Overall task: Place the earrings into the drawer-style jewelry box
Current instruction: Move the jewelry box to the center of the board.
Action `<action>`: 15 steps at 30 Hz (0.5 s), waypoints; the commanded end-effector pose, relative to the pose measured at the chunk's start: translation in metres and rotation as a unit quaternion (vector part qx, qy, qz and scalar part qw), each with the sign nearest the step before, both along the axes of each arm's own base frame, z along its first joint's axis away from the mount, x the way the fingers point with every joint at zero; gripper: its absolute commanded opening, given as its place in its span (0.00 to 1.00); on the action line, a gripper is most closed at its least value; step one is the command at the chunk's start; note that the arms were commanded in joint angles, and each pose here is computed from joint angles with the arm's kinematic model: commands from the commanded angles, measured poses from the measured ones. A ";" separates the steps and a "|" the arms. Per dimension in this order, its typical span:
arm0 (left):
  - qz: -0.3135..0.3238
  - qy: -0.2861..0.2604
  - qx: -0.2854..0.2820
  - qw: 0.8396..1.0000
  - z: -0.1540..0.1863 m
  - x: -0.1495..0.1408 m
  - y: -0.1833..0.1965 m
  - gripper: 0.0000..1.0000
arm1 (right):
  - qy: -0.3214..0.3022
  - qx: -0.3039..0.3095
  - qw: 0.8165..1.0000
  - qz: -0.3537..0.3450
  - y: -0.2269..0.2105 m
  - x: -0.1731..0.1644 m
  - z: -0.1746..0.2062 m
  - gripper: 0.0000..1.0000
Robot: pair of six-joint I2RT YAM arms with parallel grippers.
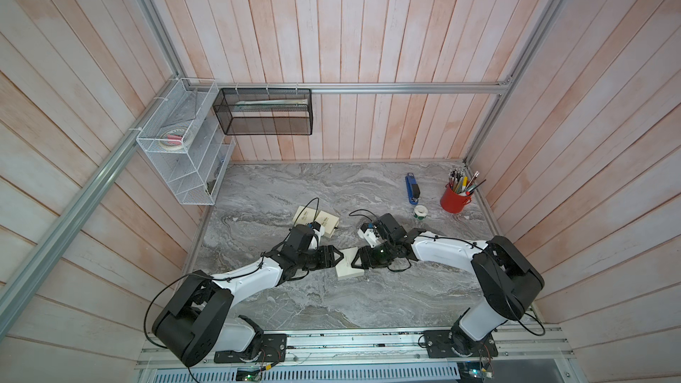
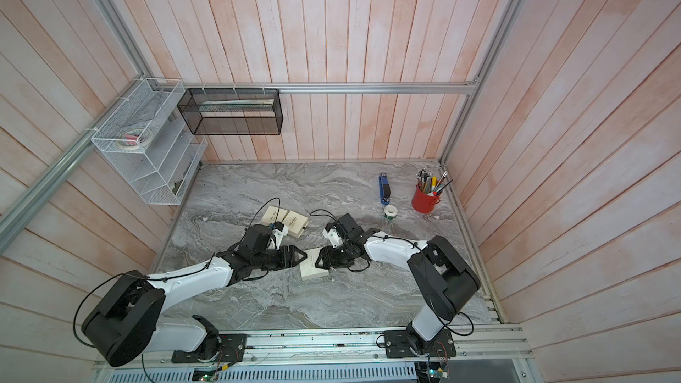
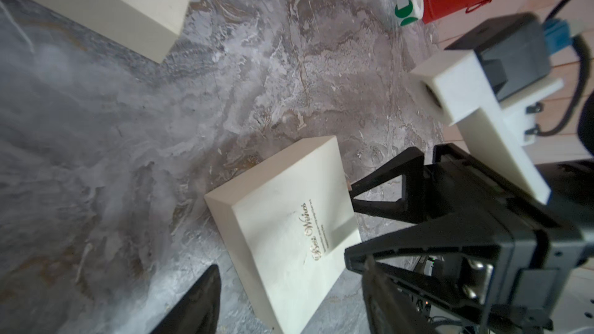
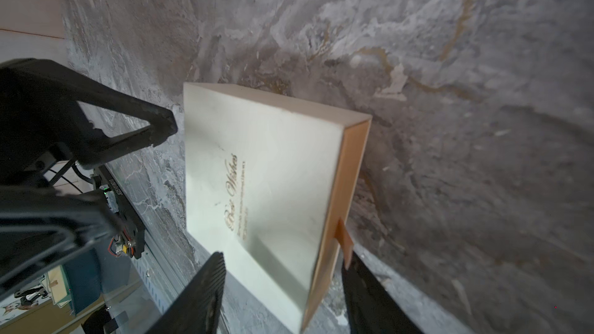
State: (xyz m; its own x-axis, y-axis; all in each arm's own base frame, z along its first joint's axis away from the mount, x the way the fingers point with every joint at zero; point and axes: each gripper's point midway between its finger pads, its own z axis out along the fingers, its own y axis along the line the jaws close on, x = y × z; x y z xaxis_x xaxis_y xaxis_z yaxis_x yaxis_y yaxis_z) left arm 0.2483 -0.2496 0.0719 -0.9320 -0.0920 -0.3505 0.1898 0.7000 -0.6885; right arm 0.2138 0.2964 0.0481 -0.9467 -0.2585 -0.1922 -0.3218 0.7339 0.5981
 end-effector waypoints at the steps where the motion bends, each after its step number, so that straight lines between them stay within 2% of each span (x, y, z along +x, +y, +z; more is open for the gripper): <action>1: -0.005 0.004 -0.011 1.000 -0.003 0.000 -0.006 0.64 | 0.013 -0.004 1.000 0.006 -0.001 -0.013 -0.002 0.54; 3: -0.002 0.005 -0.014 1.000 -0.003 0.001 -0.007 0.60 | 0.018 0.007 1.000 0.012 0.004 -0.016 -0.001 0.50; 8: -0.001 0.010 -0.032 0.999 -0.002 0.005 -0.013 0.55 | 0.028 0.032 0.999 0.022 0.018 -0.017 0.001 0.46; 15: 0.014 -0.002 -0.018 1.000 -0.003 0.021 -0.007 0.54 | 0.020 0.053 0.998 0.017 0.037 -0.005 0.003 0.45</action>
State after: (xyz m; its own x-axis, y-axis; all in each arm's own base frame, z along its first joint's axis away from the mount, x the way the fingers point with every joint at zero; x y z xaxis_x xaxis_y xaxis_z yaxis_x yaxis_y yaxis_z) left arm 0.2587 -0.2523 0.0628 -0.9352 -0.1324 -0.3284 0.1495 0.6932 -0.7051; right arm 0.1991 0.3114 0.0399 -0.9541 -0.2702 -0.1291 -0.2876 0.7064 0.6467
